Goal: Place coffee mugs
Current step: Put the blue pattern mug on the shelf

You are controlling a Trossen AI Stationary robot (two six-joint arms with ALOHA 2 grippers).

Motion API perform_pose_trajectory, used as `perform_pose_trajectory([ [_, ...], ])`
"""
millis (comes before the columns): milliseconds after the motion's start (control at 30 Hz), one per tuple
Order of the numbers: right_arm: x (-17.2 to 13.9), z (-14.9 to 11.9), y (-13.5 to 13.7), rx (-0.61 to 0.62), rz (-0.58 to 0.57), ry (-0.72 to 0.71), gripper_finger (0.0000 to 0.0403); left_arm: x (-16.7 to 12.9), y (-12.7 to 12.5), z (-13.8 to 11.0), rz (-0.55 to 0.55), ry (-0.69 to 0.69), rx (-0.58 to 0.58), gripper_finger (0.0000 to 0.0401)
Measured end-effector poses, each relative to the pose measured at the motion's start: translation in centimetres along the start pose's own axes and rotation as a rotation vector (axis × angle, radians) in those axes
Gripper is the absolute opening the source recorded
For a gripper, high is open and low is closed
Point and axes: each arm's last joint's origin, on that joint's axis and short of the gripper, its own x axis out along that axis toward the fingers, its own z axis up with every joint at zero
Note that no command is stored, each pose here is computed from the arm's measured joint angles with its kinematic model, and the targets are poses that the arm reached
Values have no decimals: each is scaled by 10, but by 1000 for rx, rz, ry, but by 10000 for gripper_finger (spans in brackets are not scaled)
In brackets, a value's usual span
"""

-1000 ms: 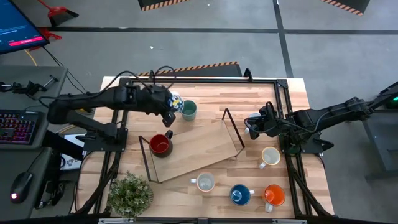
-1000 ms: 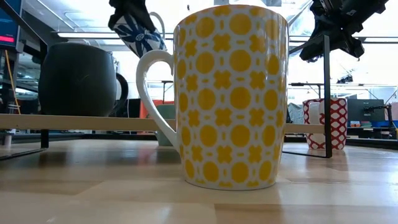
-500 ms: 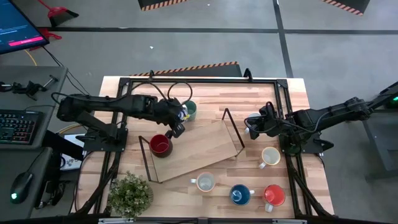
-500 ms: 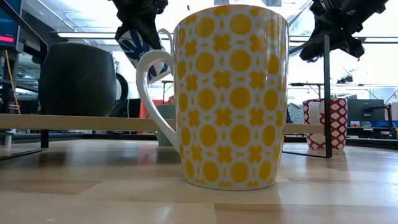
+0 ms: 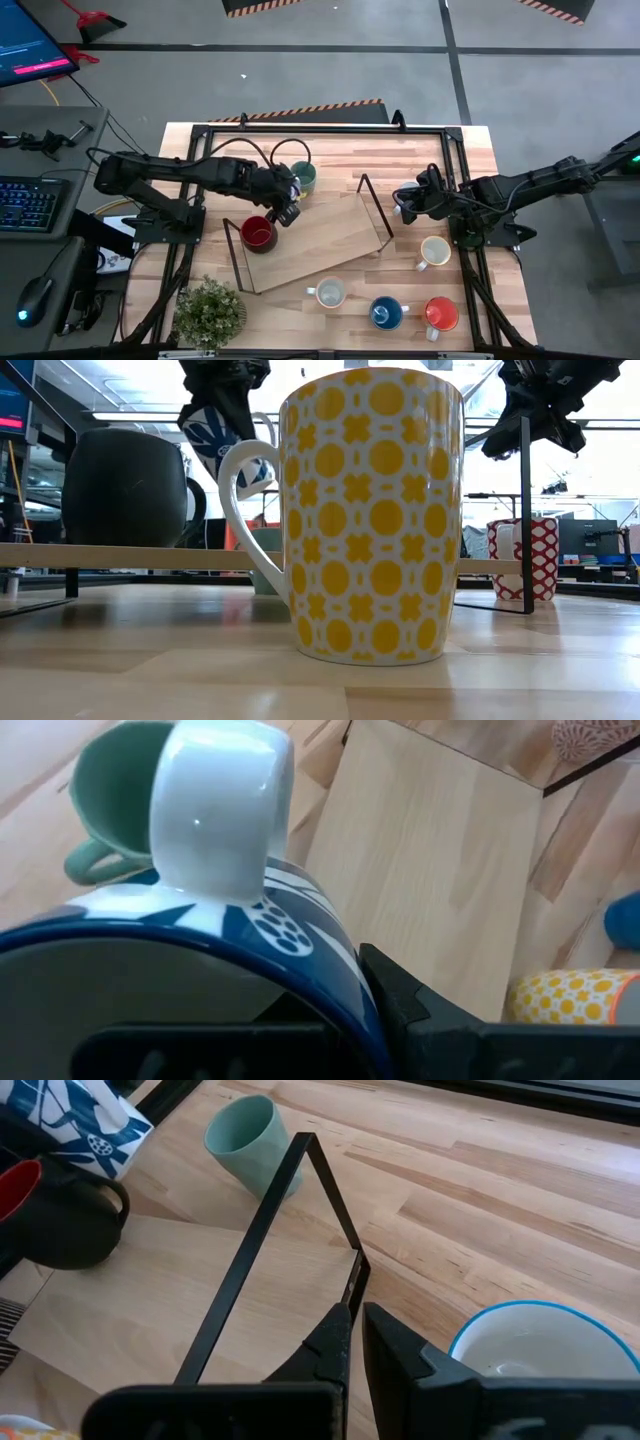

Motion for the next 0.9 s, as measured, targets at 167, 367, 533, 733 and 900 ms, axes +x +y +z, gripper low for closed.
perform_pose_trajectory([
  [167,0,0,0,-1,0,0,11,12,-13,-6,-25,41,55,9],
  [367,2,-1,1,-13,-6,4,11,31,-26,-12,-29,92,98,9],
  [533,5,-3,3,-21,-20,15,11,35,-39,-3,-57,103,128,9],
  [733,9,-5,5,-28,-31,28,11,42,-50,4,-25,152,138,9],
  [900,10,-5,5,-27,-28,32,11,52,-52,2,53,254,149,9],
])
